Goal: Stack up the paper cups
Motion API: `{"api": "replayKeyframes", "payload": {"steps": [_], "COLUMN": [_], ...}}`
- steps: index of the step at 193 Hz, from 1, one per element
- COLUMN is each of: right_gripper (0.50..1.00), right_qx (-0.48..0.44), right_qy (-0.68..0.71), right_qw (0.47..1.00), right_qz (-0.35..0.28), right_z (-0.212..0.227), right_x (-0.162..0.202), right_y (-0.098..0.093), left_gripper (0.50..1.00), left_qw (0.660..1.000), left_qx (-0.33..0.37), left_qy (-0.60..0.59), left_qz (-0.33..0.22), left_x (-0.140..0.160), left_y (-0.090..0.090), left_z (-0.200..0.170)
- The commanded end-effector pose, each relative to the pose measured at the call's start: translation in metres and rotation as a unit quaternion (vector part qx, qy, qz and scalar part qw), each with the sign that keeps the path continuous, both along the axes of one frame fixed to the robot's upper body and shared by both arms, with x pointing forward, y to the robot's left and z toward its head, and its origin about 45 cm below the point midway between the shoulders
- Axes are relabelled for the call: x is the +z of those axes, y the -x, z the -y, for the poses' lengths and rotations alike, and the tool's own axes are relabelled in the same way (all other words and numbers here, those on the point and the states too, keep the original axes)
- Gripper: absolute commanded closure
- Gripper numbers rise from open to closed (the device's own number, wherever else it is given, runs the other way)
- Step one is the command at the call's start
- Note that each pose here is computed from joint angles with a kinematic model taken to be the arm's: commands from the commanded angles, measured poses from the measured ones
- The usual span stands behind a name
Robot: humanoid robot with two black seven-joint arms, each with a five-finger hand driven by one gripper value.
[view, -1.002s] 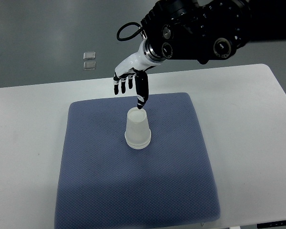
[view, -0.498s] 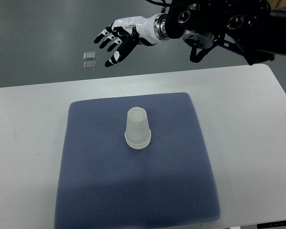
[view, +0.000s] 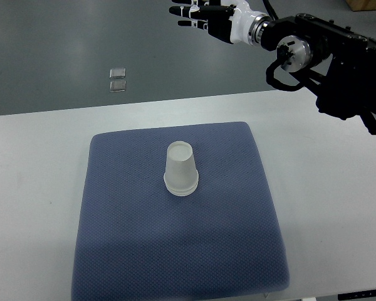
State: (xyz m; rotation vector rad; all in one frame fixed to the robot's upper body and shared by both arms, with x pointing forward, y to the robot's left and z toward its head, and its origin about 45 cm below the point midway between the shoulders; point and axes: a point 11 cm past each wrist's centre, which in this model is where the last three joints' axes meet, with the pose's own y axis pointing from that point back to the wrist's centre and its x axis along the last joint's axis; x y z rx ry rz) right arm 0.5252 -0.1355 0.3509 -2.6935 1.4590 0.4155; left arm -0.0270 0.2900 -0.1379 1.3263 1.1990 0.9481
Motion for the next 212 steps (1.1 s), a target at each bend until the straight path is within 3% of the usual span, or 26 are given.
{"api": "replayKeyframes", "payload": {"steps": [1,14,92,212], "right_gripper": [0.634,0.605,0.587,0.574], "right_qx": [-0.020,-0.033,-0.088,-0.088], "right_qy": [-0.038,-0.052,-0.155,-0.234], "right_qw": [0.999,0.998,0.982,0.962], "right_qz": [-0.018,-0.022,-0.068,-0.110], "right_z": [0.013,0.021,0.060,0.056], "right_x": [-0.013,-0.016,-0.061,-0.119], "right_y": [0.000,-0.002,0.002,0.028], "left_gripper": [0.500,0.500,0.500,0.500], "left_qw": [1.000,1.000,1.000,1.000], "left_qx": [0.001,0.000,-0.001,-0.002], "left_qy": [-0.001,0.001,0.001,0.007], "left_qz": [0.000,-0.001,-0.002,-0.003], "left_x": [0.000,0.000,0.000,0.000], "left_y": [0.000,0.001,0.001,0.001], "left_z": [-0.001,0.000,0.000,0.003]}}
